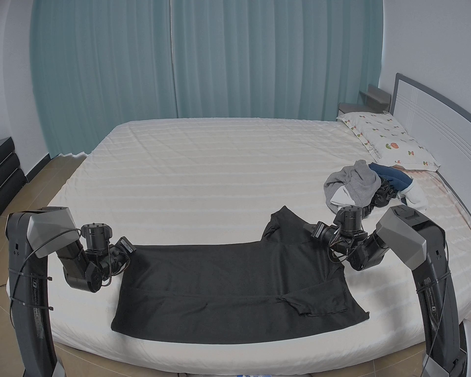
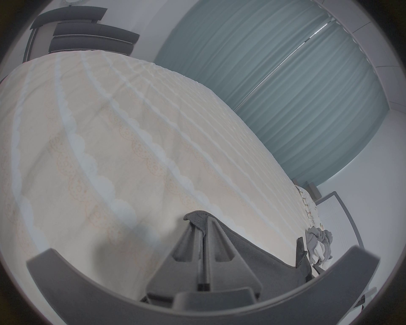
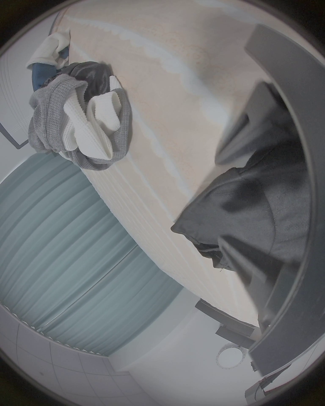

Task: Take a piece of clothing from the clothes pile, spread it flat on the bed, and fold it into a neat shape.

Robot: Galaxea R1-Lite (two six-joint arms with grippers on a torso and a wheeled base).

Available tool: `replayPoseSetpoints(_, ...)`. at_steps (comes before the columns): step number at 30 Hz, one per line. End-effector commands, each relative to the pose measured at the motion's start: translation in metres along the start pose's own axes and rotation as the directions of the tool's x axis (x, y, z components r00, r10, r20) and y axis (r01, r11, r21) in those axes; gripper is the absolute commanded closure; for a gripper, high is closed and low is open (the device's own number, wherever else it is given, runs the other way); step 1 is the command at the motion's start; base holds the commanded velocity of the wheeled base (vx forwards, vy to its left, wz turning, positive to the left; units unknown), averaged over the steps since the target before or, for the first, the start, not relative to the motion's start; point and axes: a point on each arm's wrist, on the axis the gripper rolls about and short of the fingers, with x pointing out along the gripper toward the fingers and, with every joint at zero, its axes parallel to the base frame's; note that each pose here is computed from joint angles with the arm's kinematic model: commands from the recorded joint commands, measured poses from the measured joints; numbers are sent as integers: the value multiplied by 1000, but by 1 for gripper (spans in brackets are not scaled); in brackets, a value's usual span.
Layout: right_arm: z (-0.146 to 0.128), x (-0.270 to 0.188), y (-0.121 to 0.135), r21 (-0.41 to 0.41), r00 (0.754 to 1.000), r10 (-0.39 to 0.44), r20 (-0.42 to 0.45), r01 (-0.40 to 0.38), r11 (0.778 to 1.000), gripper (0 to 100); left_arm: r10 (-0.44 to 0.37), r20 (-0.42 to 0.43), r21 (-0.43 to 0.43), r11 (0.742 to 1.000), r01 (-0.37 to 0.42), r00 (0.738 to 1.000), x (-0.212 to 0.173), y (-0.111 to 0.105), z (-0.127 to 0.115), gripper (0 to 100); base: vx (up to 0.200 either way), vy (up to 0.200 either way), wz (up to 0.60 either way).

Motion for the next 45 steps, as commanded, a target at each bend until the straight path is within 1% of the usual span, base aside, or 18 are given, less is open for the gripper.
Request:
replayPoseSetpoints(1,3,1,-1,2,1000,2,12,-2,1000,100,2,0,-1,1000,-2,1000,0,0,0,100,0,0,0)
replayPoseSetpoints(9,9,-3,-2,12,1000,3,28,-3,1000,100,0,1,-1,1000,0,1000,-1,0,0,100,0,0,0)
replayPoseSetpoints(12,16,-9,2,34,998,20,55,-22,999,100,-4,5,0,1000,4,1000,-2,-2,2,100,0,0,0)
replayPoseSetpoints(15,22,-22,5,69,997,42,62,-47,997,100,-12,17,0,1000,12,1000,-4,-5,6,100,0,0,0)
replayPoseSetpoints(19,40,-31,3,101,989,63,134,-76,992,100,-17,32,-3,1000,17,999,-9,-7,12,100,0,0,0)
replayPoseSetpoints(21,44,-39,2,126,987,67,145,-85,988,100,-21,45,-6,1000,22,999,-12,-8,18,100,0,0,0)
replayPoseSetpoints(22,44,-39,2,126,987,67,145,-85,988,100,-21,45,-6,1000,22,999,-12,-8,18,100,0,0,0)
replayPoseSetpoints(23,46,-47,2,129,985,97,140,-115,985,100,-26,53,-7,1000,26,998,-14,-9,21,100,0,0,0)
replayPoseSetpoints(25,47,-54,2,124,982,133,131,-149,981,100,-28,58,-9,1000,29,998,-15,-10,23,100,0,0,0)
replayPoseSetpoints(28,44,-59,0,122,981,151,125,-166,978,100,-24,59,-9,1000,25,998,-15,-9,23,100,0,0,0)
replayPoseSetpoints(31,51,-64,3,114,974,171,152,-189,975,100,-25,63,-9,1000,26,998,-16,-10,24,100,0,0,0)
replayPoseSetpoints(35,47,-72,3,133,976,175,129,-192,972,100,-30,68,-8,999,31,997,-20,-12,26,100,0,0,0)
replayPoseSetpoints(39,39,-76,-3,142,981,168,91,-180,973,100,-31,67,4,1000,31,997,-25,-11,23,100,0,0,0)
replayPoseSetpoints(42,39,-78,-7,148,983,164,84,-175,973,100,-44,78,12,999,43,996,-27,-10,22,100,0,0,0)
replayPoseSetpoints(45,36,-84,-12,159,984,173,51,-179,971,100,-53,83,47,998,49,995,-30,-7,18,100,0,0,0)
